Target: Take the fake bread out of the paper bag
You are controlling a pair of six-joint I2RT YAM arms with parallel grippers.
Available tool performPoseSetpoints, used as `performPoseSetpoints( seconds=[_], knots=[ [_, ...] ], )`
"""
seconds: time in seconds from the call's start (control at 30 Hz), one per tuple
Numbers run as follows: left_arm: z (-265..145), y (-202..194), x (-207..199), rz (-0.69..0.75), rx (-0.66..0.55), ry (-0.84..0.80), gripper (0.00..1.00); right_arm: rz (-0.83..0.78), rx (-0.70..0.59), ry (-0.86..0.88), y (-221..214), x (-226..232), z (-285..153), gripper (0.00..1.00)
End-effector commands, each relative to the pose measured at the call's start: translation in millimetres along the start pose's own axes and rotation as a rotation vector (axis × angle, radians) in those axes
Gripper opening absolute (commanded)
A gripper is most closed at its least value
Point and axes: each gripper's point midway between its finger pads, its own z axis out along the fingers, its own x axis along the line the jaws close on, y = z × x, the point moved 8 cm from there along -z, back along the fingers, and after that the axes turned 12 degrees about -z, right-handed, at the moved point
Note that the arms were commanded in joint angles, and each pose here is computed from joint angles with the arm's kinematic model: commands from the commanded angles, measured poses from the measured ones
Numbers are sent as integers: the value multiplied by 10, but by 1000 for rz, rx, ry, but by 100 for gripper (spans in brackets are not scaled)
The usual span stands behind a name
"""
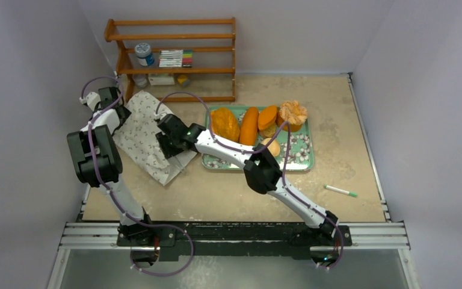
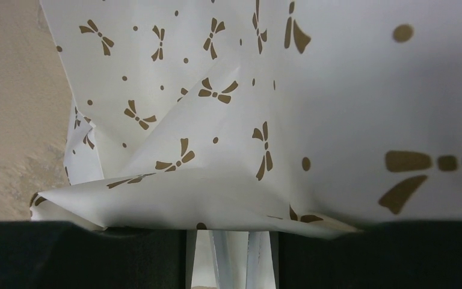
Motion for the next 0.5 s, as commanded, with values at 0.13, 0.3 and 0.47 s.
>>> performPoseSetpoints(
  seconds=[0.13,0.3,0.47],
  knots=[
    [-174,-183,-212,61,132,-147,81,-3,-181,128,442,134,-84,45],
    [-135,-407,-284,131,237,-183,80,-9,-182,136,441,141,-80,45],
    [-221,-625,-304,183,283,-213,79,-10,-180,150,433,153,-59,46]
  ],
)
